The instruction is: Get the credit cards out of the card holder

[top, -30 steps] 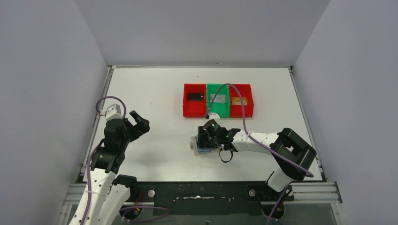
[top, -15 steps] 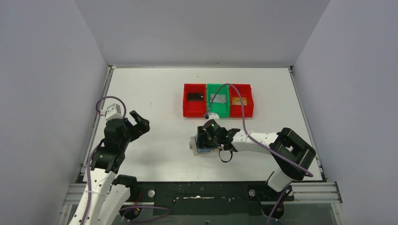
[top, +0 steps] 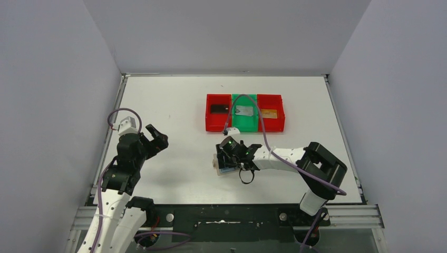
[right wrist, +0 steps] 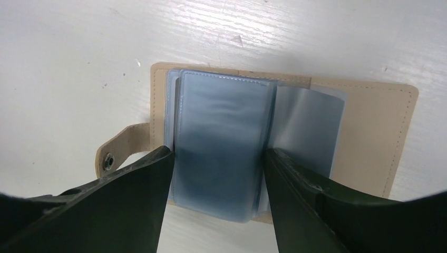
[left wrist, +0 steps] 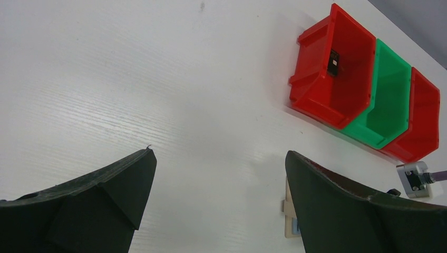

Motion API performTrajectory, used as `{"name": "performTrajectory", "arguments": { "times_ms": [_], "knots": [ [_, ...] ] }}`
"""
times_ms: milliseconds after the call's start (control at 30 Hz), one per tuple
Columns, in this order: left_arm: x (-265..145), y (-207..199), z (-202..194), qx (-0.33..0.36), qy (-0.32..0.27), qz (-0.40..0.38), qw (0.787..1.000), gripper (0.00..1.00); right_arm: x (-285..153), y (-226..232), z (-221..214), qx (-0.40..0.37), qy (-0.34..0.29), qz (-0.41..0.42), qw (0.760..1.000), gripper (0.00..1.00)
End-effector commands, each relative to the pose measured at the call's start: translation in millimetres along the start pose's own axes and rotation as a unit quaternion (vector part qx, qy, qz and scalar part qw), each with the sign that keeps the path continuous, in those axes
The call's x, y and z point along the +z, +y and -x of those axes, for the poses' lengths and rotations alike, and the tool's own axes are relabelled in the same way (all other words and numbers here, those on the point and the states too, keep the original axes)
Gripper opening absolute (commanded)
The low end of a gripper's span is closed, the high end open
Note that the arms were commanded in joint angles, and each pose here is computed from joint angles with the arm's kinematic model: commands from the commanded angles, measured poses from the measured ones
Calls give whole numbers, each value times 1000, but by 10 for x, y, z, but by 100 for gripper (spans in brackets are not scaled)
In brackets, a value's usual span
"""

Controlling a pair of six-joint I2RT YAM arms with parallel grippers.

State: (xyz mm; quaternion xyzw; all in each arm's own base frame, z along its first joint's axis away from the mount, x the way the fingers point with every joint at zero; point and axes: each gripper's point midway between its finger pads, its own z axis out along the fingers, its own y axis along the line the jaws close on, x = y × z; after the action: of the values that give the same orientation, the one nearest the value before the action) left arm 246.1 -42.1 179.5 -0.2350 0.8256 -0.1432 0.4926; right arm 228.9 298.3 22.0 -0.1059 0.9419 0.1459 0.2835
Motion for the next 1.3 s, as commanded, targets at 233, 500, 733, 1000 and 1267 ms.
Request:
{"name": "performTrajectory", "arguments": {
  "times_ms": [233, 500, 733, 1000, 1267],
  "knots": [
    [-1, -93, 104, 7, -20, -23, 1000, 97, 94, -123, -159, -29, 22, -50, 998, 53],
    [17, -91, 86, 9, -14, -21, 1000, 97, 28, -85, -69, -16, 11, -27, 999, 37],
    [0, -293, 6, 35, 12, -80, 996, 97, -61, 63, 22, 56, -3, 76, 995, 30],
    [-173, -1117, -396, 12, 130, -324, 937, 87, -237, 234, 147, 143, -22, 188, 972, 28],
    [-227, -1849, -1066, 10, 190, -358, 914, 83, -184, 107, 23, 190, -25, 217, 957, 29]
  ]
}}
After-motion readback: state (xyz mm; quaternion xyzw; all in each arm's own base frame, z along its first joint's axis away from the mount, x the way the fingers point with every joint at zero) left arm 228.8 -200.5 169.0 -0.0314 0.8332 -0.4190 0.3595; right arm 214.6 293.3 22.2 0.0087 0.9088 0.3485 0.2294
